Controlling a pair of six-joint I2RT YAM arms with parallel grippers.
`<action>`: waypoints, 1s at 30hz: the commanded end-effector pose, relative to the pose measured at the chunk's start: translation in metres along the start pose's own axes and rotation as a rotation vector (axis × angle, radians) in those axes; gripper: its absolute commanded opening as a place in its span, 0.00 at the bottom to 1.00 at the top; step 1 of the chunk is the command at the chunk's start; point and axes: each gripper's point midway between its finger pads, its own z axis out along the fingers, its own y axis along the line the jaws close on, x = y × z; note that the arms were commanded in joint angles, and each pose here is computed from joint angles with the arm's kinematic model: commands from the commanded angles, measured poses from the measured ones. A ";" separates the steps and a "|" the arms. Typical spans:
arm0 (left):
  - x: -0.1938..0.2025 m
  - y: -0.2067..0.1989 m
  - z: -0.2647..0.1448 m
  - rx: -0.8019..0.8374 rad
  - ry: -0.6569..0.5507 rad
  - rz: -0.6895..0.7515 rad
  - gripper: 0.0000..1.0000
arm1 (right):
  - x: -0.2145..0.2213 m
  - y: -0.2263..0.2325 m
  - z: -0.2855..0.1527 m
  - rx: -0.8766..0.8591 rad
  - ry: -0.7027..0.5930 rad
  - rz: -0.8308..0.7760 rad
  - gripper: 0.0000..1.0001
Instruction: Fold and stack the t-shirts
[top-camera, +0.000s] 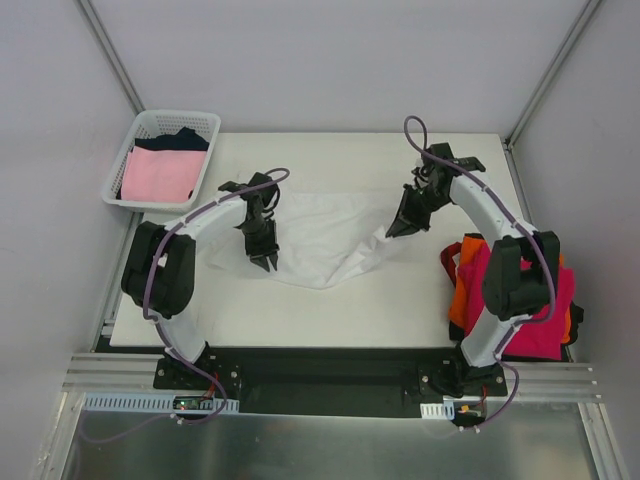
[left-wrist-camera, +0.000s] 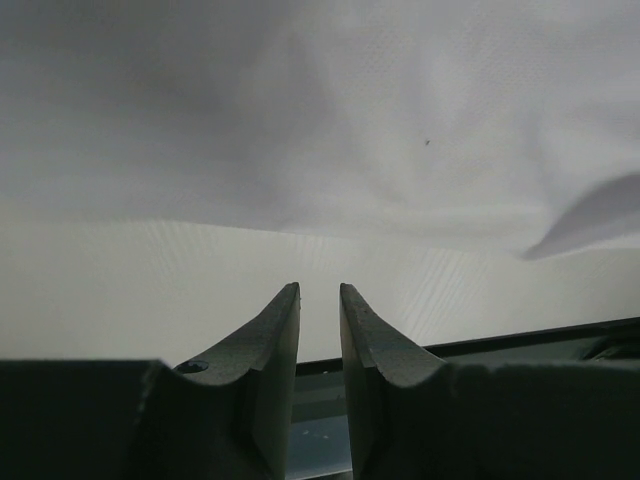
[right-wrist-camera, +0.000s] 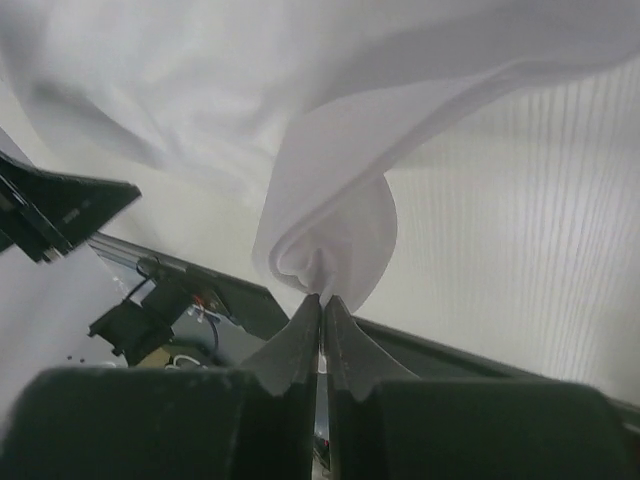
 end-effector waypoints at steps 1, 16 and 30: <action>-0.011 -0.019 -0.006 0.056 -0.006 0.020 0.23 | 0.067 -0.027 -0.017 0.123 0.132 0.001 0.06; -0.013 -0.027 0.006 0.062 0.027 0.033 0.22 | 0.170 -0.067 -0.091 0.329 0.195 -0.053 0.05; -0.014 -0.032 0.003 0.072 0.017 0.047 0.23 | 0.216 -0.120 -0.085 0.445 0.332 -0.070 0.09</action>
